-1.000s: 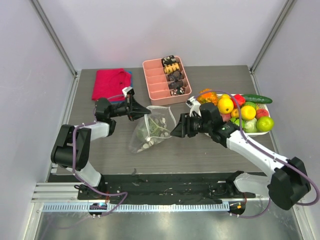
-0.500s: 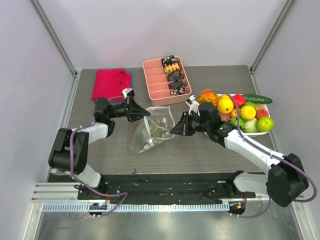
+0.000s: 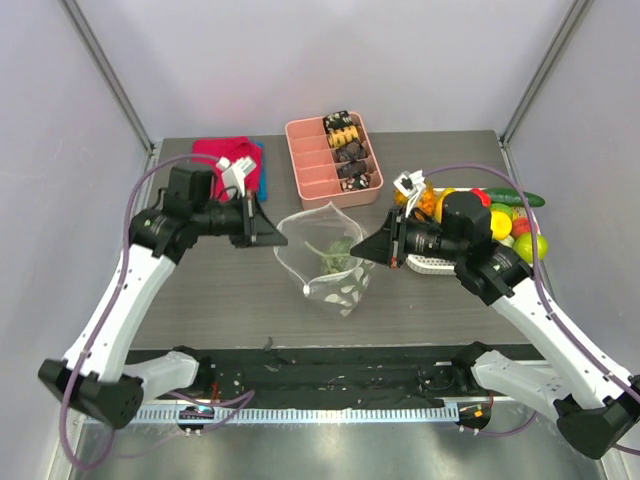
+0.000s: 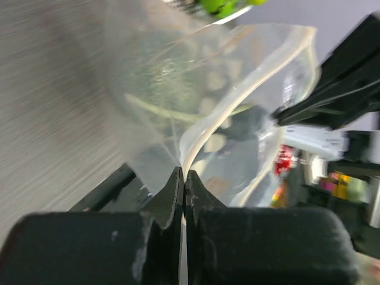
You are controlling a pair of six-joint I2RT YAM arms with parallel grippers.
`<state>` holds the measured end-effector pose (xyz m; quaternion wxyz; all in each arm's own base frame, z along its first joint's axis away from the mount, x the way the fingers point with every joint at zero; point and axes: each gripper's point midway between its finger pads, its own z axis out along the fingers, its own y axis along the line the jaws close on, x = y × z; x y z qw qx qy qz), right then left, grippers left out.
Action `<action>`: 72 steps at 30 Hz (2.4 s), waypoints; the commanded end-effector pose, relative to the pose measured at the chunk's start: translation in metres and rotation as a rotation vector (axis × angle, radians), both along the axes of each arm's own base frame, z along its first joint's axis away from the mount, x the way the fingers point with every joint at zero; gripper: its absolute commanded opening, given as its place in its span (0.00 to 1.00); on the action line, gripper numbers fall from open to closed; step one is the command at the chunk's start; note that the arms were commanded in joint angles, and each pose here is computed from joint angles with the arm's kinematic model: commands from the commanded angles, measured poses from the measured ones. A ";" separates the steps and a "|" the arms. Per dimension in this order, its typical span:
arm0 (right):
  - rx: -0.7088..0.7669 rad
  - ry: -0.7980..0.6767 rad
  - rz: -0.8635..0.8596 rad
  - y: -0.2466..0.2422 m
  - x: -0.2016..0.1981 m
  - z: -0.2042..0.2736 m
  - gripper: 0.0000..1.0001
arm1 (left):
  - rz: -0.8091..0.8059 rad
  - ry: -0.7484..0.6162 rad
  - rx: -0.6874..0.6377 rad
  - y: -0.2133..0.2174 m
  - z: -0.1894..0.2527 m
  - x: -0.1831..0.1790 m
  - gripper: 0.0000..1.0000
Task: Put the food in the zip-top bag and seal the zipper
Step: Adjust the zipper food storage bag at the center of the board, then pick up the fake fruit from the bin.
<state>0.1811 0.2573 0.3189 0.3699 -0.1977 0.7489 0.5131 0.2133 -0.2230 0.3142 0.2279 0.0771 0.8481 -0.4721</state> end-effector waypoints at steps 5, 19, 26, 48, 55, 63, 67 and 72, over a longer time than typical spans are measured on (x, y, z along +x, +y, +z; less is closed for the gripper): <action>-0.135 0.006 0.101 -0.009 -0.020 -0.045 0.01 | -0.047 -0.062 0.357 0.038 -0.086 -0.042 0.00; -0.396 -0.135 -0.054 -0.048 0.045 -0.066 0.28 | -0.052 -0.075 0.251 -0.008 -0.087 0.001 0.00; -0.531 -0.149 -0.201 -0.134 0.078 -0.040 0.87 | -0.047 -0.089 0.207 -0.021 -0.079 0.007 0.00; -0.960 0.293 -0.585 -0.375 0.135 -0.132 1.00 | -0.072 -0.117 0.202 -0.027 -0.074 0.006 0.00; -0.938 0.291 -0.579 -0.377 0.161 -0.148 1.00 | -0.070 -0.117 0.210 -0.026 -0.077 0.006 0.00; -0.892 0.295 -0.543 -0.361 0.171 -0.156 0.80 | -0.072 -0.114 0.216 -0.025 -0.081 0.006 0.00; -0.884 0.301 -0.530 -0.356 0.165 -0.153 0.54 | -0.073 -0.115 0.220 -0.025 -0.081 0.006 0.00; -0.853 0.251 -0.545 -0.344 0.152 -0.123 0.28 | -0.076 -0.118 0.219 -0.024 -0.079 0.004 0.00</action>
